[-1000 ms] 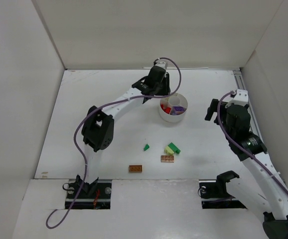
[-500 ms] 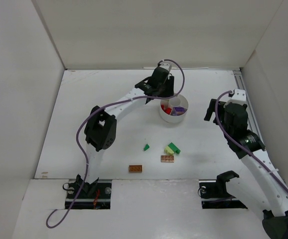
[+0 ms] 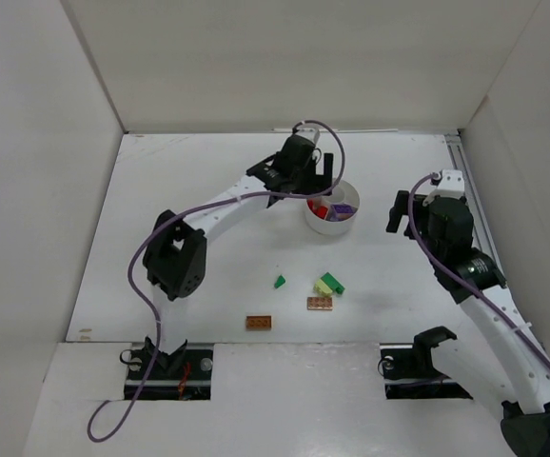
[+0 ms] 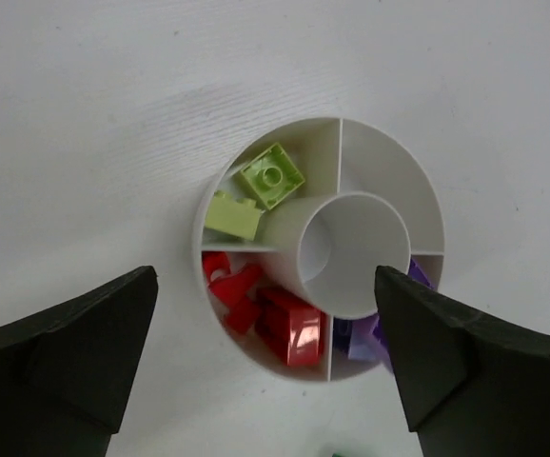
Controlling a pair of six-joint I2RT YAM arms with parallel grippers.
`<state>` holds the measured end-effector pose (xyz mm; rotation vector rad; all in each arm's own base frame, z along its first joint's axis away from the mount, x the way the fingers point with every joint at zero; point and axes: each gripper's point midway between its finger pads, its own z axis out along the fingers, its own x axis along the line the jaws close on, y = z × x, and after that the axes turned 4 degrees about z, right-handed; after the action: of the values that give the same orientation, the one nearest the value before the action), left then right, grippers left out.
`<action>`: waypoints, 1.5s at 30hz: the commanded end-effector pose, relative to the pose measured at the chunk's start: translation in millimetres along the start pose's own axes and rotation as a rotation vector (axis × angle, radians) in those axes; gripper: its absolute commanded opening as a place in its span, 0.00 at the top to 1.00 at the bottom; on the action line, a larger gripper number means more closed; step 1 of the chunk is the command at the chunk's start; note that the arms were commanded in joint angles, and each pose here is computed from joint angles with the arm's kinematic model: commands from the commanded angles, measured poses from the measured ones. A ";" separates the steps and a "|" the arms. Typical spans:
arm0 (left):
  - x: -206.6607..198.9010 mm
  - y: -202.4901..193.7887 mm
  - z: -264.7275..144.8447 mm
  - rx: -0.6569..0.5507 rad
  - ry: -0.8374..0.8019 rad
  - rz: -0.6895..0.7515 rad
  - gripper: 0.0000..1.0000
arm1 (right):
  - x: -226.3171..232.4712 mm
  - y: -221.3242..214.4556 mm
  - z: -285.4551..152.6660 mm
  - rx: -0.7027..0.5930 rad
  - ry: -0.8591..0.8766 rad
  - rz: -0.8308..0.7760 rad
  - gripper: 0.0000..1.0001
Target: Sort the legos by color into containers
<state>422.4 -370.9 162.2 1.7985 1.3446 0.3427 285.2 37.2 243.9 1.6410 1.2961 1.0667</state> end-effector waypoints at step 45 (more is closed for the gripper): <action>109.6 -219.3 -203.2 -0.003 0.045 -0.539 0.00 | 113.9 -201.2 -50.1 0.529 0.245 -0.371 0.18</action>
<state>185.0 -160.7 87.6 1.3657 1.8245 0.0999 188.4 211.2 102.7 1.5180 2.0871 0.8641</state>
